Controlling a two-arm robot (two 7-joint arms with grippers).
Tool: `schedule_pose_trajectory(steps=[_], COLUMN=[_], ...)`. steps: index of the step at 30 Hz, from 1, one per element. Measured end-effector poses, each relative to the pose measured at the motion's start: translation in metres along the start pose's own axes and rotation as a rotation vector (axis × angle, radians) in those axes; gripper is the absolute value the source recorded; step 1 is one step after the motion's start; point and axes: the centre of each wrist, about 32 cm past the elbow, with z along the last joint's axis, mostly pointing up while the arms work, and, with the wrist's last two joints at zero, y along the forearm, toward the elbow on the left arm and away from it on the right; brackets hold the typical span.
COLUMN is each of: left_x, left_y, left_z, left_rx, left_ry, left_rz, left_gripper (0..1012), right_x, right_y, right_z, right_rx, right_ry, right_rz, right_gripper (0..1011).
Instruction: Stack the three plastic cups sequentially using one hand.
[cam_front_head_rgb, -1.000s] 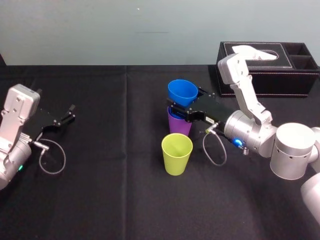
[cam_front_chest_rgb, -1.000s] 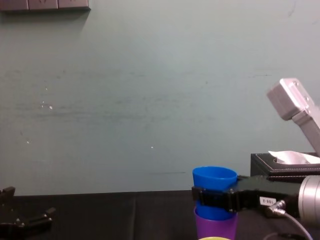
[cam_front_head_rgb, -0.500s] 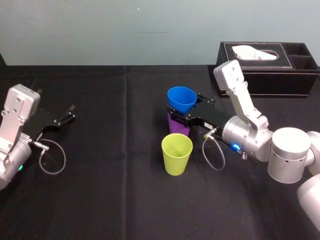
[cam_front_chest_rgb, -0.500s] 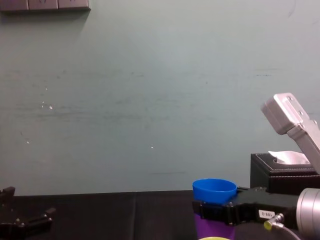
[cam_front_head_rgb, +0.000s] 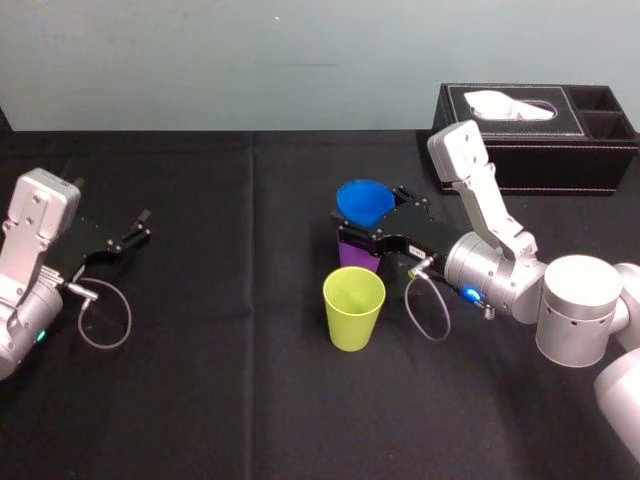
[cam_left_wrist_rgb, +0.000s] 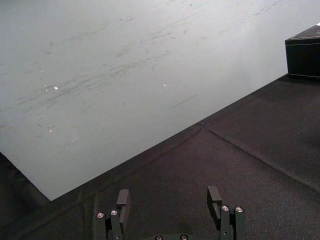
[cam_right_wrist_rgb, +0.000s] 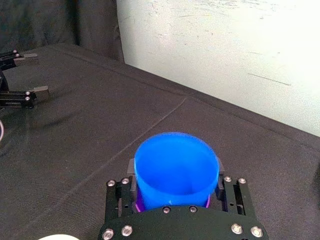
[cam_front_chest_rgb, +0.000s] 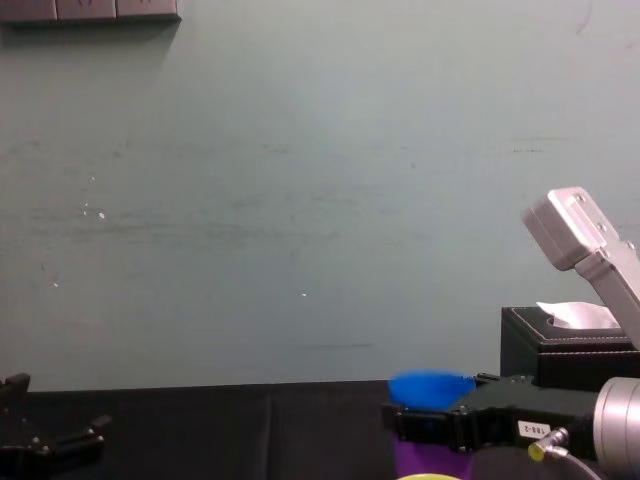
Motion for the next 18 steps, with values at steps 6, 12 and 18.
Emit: schedule_pose_trajectory(steps=[6,12,18], left_x=[0.0,0.0,0.0], left_y=[0.0,0.0,0.0], left_z=[0.0,0.0,0.0], left_rx=[0.0,0.0,0.0], left_ry=[0.0,0.0,0.0], left_rz=[0.0,0.0,0.0], left_gripper=[1011,1011,1011], right_x=[0.0001,-0.0006,-0.0055], right_y=[0.0,-0.001,-0.016], right_z=[0.0,0.001,0.011], right_rx=[0.0,0.004,0.06], right_ry=[0.0,-0.004,-0.03], right_rz=[0.0,-0.002,-0.021], right_gripper=[965,1000,1000])
